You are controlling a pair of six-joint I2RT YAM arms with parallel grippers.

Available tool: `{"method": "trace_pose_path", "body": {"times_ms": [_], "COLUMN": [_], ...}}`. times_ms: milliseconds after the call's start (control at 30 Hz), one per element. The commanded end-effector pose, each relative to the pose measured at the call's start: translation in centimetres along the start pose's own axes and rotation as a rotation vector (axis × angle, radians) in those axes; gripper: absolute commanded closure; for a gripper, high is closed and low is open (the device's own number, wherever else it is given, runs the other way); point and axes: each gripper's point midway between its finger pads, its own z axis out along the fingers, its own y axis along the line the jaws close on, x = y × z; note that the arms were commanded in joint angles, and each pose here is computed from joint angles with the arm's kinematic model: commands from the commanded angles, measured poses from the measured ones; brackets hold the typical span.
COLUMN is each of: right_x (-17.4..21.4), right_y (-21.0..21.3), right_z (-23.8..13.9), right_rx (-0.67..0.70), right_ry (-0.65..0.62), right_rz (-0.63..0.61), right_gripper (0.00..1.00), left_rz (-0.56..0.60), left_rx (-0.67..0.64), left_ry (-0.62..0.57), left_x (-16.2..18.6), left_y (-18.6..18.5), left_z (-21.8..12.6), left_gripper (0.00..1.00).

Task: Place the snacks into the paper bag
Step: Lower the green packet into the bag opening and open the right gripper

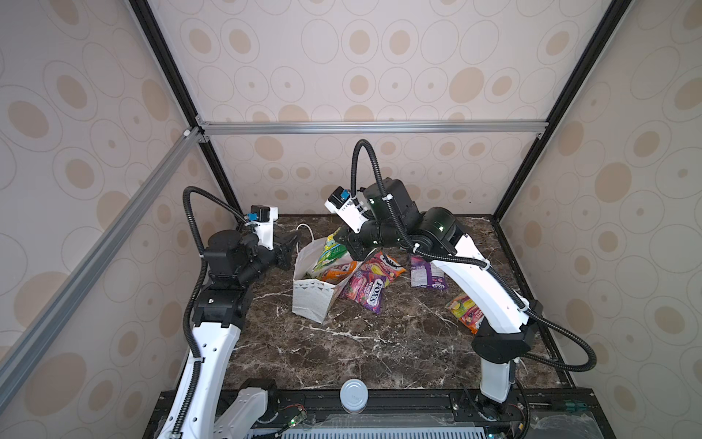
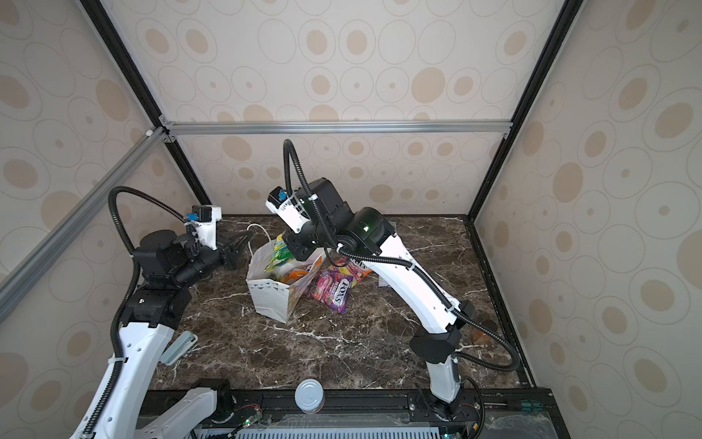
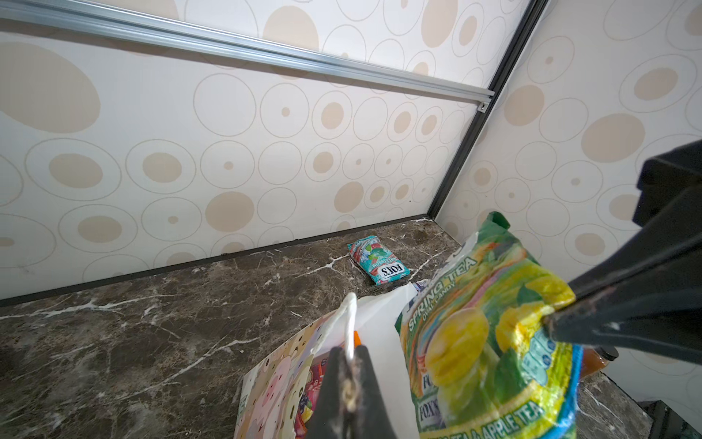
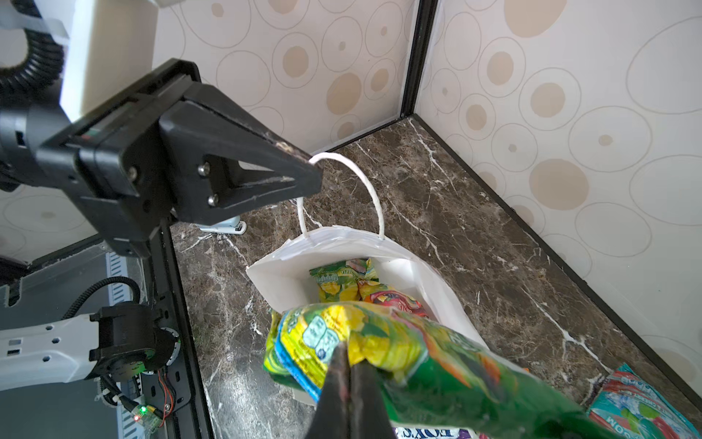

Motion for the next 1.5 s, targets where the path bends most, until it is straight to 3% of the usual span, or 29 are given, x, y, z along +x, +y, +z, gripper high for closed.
{"method": "trace_pose_path", "body": {"times_ms": [0, 667, 1067, 1467], "right_x": [0.2, 1.5, 2.2, 1.2], "right_y": [0.3, -0.9, -0.4, -0.8], "right_z": [0.8, 6.8, 7.8, 6.7], "right_rx": [0.008, 0.074, 0.059, 0.088], "right_ry": [0.008, 0.048, 0.064, 0.038], "right_rz": [-0.045, -0.062, -0.055, -0.053], "right_gripper": [1.0, 1.0, 1.0, 0.74], "left_rz": [0.03, 0.035, 0.034, 0.03], "left_rx": [-0.002, -0.021, -0.007, -0.012], "left_ry": [-0.048, -0.057, -0.072, -0.066], "left_x": [-1.5, -1.7, -2.0, -1.8], "left_y": [-0.3, 0.0, -0.3, 0.0], "left_z": [-0.7, -0.9, -1.2, -0.9], "left_gripper": [1.0, 1.0, 1.0, 1.0]}}
